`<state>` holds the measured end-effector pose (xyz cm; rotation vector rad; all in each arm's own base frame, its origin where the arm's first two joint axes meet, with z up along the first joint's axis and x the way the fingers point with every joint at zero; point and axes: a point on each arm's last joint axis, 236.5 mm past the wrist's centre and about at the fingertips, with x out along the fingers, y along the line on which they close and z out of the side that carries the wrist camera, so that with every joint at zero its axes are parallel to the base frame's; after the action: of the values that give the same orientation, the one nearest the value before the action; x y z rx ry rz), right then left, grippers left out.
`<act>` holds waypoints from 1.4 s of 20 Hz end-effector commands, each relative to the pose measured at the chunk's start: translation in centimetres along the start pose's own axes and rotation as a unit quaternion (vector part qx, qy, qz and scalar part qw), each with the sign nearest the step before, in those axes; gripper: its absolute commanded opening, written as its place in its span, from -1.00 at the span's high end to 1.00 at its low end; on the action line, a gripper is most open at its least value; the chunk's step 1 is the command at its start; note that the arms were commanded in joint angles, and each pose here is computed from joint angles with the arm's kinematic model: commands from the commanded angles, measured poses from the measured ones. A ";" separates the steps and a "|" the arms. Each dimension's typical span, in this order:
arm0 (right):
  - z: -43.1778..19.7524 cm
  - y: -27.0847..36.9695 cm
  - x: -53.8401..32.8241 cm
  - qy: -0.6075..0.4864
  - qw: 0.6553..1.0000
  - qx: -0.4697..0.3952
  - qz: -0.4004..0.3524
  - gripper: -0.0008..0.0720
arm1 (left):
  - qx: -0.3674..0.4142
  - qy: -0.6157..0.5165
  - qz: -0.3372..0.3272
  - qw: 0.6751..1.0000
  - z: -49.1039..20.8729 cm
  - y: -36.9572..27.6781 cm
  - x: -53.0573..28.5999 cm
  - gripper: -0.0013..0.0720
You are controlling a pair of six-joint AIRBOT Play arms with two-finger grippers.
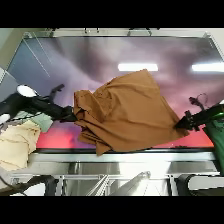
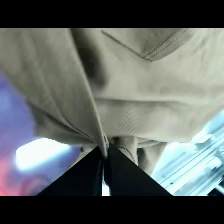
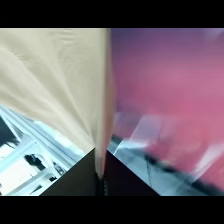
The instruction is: Fold the shirts.
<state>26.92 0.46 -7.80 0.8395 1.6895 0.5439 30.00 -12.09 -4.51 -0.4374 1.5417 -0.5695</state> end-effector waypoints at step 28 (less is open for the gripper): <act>-2.5 31.8 -25.0 -0.581 0.726 -0.368 0.008 0.94 | 0.141 -0.365 -0.328 0.860 5.2 -13.5 -28.1 0.88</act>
<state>31.51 2.72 40.70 0.3705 -0.0237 0.5008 30.18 -4.01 37.61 -0.7597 0.1895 -1.0876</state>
